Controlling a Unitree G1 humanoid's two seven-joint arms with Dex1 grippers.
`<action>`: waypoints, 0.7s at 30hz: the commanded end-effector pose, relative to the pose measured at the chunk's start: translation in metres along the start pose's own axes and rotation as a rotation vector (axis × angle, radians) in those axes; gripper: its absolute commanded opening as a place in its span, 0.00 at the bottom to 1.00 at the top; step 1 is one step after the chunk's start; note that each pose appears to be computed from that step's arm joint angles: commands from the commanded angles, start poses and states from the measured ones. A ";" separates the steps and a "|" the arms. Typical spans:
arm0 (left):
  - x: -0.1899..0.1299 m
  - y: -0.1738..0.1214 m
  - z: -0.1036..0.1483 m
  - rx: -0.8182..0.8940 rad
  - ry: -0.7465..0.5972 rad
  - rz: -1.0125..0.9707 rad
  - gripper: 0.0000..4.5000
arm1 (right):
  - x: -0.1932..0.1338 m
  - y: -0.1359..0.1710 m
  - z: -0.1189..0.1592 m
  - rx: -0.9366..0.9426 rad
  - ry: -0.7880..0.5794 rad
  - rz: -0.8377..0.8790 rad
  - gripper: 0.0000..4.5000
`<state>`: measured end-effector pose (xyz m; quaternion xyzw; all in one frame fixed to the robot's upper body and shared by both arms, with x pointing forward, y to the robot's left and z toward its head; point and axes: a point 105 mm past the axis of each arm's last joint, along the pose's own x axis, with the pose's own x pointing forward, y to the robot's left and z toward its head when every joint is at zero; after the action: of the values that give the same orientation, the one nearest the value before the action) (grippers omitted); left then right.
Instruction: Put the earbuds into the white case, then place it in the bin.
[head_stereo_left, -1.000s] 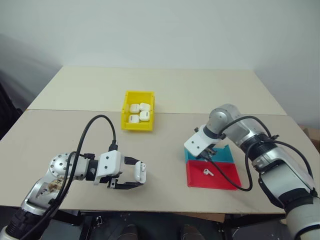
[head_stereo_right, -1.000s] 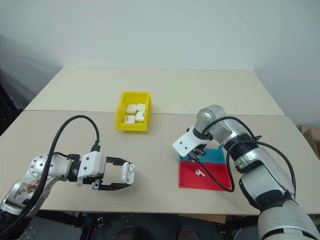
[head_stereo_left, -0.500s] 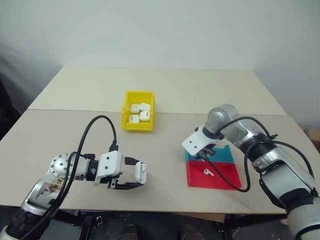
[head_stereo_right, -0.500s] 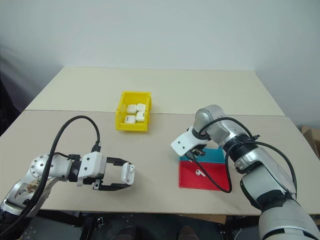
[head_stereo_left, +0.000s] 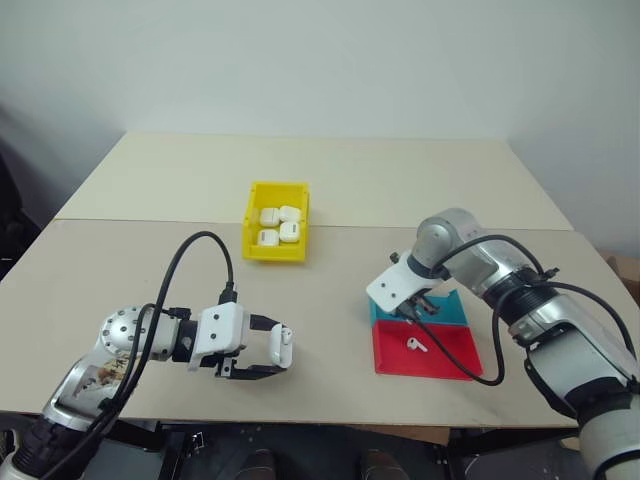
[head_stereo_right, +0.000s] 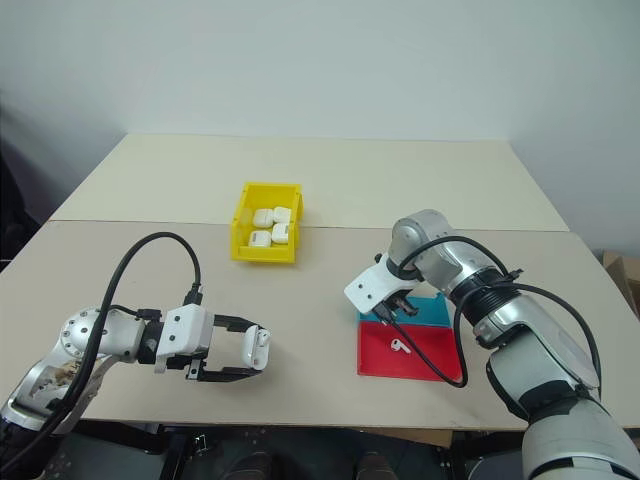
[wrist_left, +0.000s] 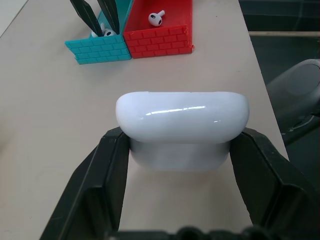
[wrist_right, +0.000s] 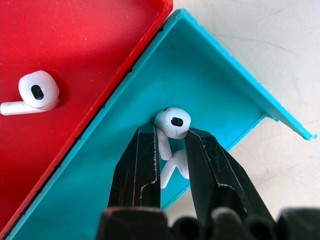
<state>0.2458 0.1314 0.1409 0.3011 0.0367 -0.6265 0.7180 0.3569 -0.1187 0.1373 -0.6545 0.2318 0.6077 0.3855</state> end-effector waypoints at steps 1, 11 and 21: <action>-0.001 -0.001 0.009 0.042 -0.018 -0.004 0.61 | -0.008 0.002 0.001 -0.020 -0.001 0.011 0.13; -0.013 0.004 0.043 0.002 -0.196 -0.017 0.61 | -0.065 -0.006 0.012 0.129 -0.238 -0.172 0.13; -0.019 0.024 0.103 0.001 -0.504 0.007 0.61 | -0.171 0.017 0.025 0.348 -0.727 -0.626 0.13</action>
<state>0.2363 0.1021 0.2278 0.1389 -0.1181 -0.6769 0.7131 0.3152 -0.1362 0.2748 -0.3897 0.0196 0.6139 0.6862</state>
